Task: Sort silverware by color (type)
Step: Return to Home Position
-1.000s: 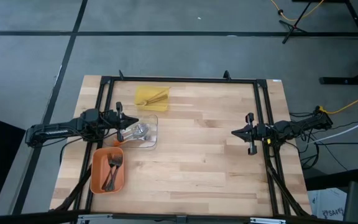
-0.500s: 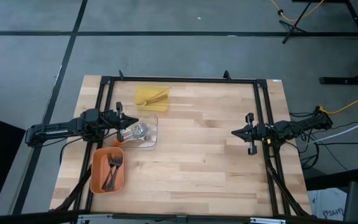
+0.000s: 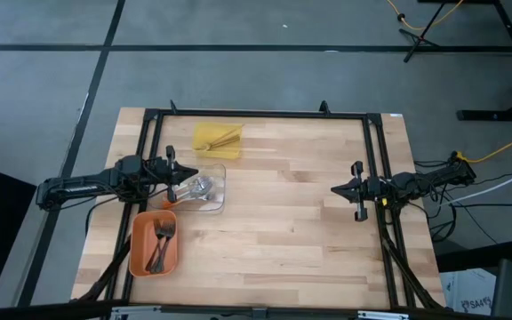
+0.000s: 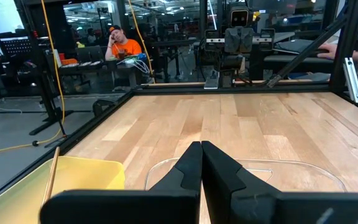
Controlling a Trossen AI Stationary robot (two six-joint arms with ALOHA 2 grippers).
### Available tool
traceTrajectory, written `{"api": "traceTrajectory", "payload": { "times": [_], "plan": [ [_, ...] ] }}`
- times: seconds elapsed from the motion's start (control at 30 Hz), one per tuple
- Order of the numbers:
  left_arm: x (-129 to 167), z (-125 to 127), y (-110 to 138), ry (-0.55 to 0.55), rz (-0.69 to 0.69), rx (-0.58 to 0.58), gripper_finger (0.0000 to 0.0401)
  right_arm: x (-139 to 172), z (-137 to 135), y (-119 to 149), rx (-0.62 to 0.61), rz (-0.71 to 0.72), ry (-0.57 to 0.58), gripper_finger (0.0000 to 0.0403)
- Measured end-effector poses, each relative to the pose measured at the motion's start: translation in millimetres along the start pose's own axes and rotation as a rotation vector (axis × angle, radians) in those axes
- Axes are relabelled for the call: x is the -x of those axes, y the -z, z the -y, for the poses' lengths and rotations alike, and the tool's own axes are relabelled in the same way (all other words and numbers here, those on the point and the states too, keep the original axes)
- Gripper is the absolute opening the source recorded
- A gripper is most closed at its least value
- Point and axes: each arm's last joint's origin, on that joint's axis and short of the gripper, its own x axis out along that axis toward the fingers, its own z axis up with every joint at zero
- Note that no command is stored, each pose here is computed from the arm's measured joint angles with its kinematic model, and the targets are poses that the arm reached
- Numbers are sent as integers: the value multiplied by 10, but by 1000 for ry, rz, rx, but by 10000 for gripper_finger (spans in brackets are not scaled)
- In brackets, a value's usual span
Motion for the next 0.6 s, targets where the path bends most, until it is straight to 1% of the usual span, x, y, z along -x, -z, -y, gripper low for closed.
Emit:
{"api": "traceTrajectory", "payload": {
  "times": [0.27,0.47,0.6],
  "plan": [
    [0,0,0,0,0,0,0,-5,18,2,1,-1,14,3],
    [0,0,0,0,0,0,0,-16,80,6,6,-4,79,3],
    [0,0,0,0,0,0,0,-18,93,6,6,-4,93,3]
  ]
}}
